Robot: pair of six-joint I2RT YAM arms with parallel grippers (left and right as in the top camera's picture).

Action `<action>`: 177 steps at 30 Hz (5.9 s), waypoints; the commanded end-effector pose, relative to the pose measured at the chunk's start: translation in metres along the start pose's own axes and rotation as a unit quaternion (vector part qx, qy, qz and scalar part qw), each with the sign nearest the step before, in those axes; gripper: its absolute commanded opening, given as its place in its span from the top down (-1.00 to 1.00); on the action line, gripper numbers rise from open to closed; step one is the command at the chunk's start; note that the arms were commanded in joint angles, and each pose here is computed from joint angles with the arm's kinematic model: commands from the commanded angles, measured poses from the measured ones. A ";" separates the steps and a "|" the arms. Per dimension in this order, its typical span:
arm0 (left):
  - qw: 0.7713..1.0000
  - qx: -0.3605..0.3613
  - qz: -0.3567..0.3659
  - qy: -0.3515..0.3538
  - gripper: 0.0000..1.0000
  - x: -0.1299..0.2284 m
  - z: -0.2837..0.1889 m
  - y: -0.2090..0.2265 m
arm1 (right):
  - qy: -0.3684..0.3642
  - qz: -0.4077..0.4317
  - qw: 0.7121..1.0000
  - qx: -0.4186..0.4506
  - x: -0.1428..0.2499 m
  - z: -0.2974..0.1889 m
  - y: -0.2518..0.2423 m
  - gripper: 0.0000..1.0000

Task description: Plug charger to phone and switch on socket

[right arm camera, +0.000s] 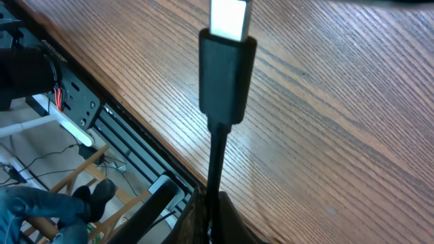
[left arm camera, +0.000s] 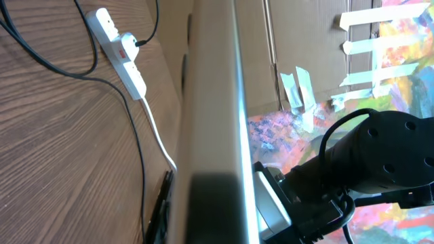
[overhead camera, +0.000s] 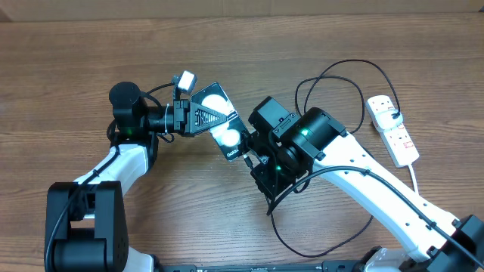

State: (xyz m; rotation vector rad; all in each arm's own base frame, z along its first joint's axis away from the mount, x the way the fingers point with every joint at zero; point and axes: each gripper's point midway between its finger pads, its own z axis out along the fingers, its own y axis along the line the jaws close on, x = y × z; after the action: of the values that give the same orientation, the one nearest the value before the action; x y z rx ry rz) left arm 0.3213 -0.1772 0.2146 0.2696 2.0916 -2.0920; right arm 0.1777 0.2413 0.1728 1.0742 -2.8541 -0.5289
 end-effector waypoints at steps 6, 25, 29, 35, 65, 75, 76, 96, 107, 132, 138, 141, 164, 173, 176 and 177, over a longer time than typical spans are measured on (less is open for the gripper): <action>0.999 0.004 0.033 0.012 0.92 -0.002 0.001 -0.007 | 0.000 0.000 1.000 -0.008 0.000 0.000 0.003 0.92; 0.999 0.004 0.032 0.012 0.92 -0.002 0.001 -0.007 | -0.009 -0.004 1.000 -0.010 -0.005 0.000 0.003 0.92; 0.999 0.004 0.030 0.012 0.92 -0.002 0.001 -0.007 | -0.006 -0.001 1.000 -0.010 -0.003 0.001 0.004 0.92; 1.000 0.004 0.028 0.012 0.92 -0.002 0.001 -0.007 | -0.006 -0.002 1.000 -0.013 -0.003 0.001 0.004 0.92; 1.000 0.004 0.028 0.012 0.92 -0.002 0.001 -0.007 | -0.009 -0.003 1.000 -0.013 -0.005 0.001 0.005 0.92; 0.999 0.004 0.047 0.012 0.92 -0.002 0.001 -0.006 | -0.049 -0.016 0.999 0.003 -0.024 0.000 0.000 0.92; 0.999 0.004 0.049 0.012 0.92 -0.001 0.001 -0.006 | -0.054 -0.017 0.998 0.008 -0.027 -0.001 -0.002 0.92; 0.999 0.004 0.047 0.012 0.92 0.003 0.001 -0.002 | -0.095 -0.026 0.995 0.023 -0.047 -0.004 -0.006 0.62; 0.999 0.004 0.052 0.012 0.92 0.003 0.001 -0.002 | -0.125 0.012 0.988 0.094 -0.060 -0.010 -0.031 0.92; 0.997 0.005 0.072 0.013 0.92 0.009 0.002 0.004 | -0.259 -0.033 0.965 0.038 -0.122 -0.057 0.003 0.92; 0.997 0.007 0.075 0.018 0.92 0.011 0.006 0.003 | -0.262 -0.047 0.962 0.052 -0.123 -0.058 0.000 0.92; 0.997 0.007 0.079 0.017 0.92 0.011 0.005 0.003 | -0.241 -0.041 0.968 0.053 -0.113 -0.053 -0.002 0.85; 0.995 -0.032 0.021 -0.090 0.92 -0.026 -0.018 0.015 | -0.102 0.030 0.993 0.059 -0.047 -0.028 -0.013 0.28; 0.997 -0.022 -0.007 -0.071 0.92 -0.019 -0.017 0.013 | -0.122 0.025 0.990 0.063 -0.059 -0.009 -0.021 0.14; 0.997 -0.022 -0.013 -0.070 0.92 -0.019 -0.017 0.013 | -0.129 0.023 0.989 0.062 -0.062 -0.006 -0.022 0.16; 0.997 -0.022 -0.013 -0.070 0.92 -0.019 -0.017 0.013 | -0.132 0.022 0.989 0.062 -0.064 -0.006 -0.022 0.20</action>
State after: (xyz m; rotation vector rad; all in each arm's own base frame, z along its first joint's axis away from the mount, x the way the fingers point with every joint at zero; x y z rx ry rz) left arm 0.3478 -0.1591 0.2069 0.0809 2.0504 -1.9836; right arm 0.2386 0.2642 0.1760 1.0283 -3.1566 -0.5246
